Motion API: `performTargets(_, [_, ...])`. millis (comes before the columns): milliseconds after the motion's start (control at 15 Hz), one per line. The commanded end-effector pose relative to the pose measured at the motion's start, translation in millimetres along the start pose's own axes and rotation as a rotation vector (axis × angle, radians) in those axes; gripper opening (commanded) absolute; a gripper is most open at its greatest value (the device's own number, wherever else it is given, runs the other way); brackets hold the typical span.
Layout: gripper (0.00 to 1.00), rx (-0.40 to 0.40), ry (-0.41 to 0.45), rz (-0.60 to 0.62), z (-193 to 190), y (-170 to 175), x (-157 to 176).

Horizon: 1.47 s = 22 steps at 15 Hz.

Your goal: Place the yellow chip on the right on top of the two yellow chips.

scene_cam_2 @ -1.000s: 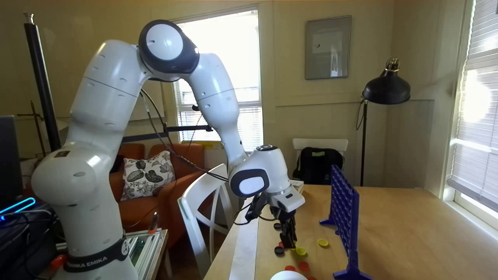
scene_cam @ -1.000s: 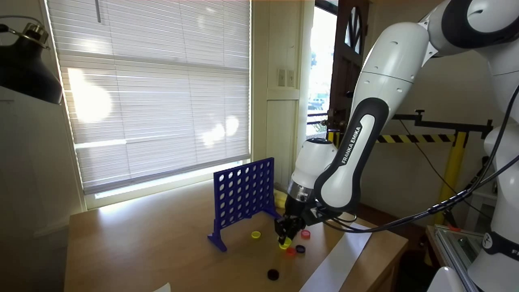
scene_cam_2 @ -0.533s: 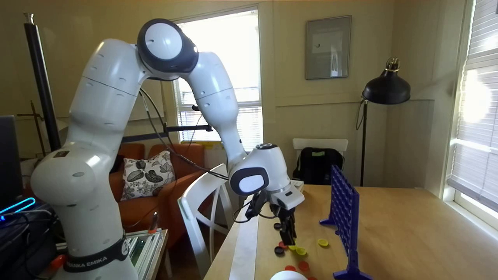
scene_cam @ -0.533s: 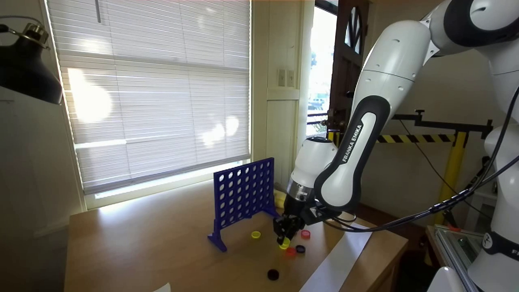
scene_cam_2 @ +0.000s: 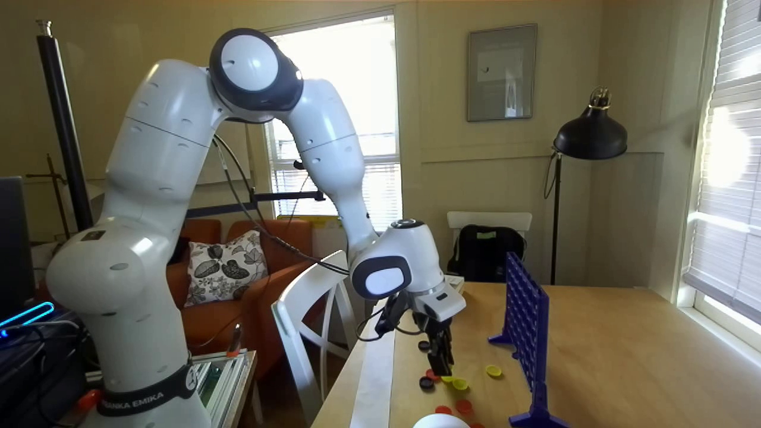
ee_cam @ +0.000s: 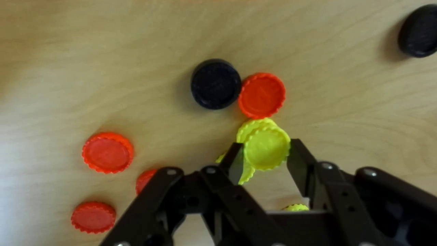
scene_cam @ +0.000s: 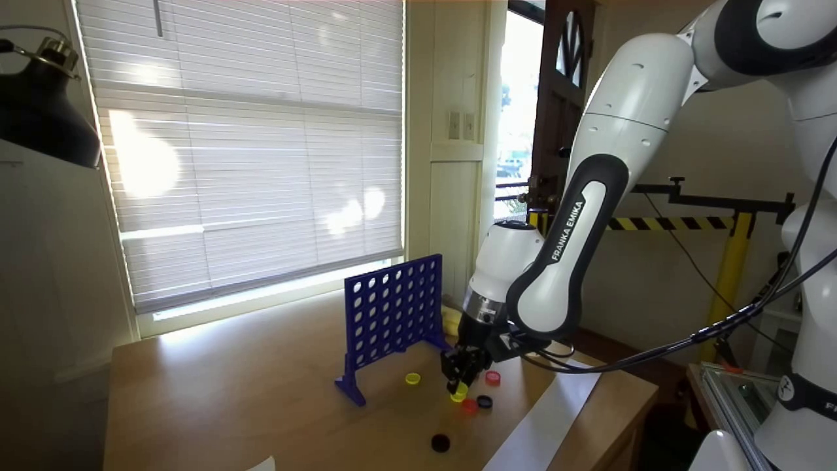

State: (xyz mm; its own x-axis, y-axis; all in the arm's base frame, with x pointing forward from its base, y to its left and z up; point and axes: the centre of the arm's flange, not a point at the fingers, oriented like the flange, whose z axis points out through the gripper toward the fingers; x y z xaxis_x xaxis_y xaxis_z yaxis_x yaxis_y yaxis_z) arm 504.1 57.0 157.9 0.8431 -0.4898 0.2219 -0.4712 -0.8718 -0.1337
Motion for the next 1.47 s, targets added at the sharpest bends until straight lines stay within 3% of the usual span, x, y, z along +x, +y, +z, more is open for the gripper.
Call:
performTargets(0, [0.14, 0.012, 0.003, 0.003, 1.3, 5.3, 1.4])
performTargets(1400, [0.14, 0.021, -0.006, -0.008, 9.0, 4.3, 1.0])
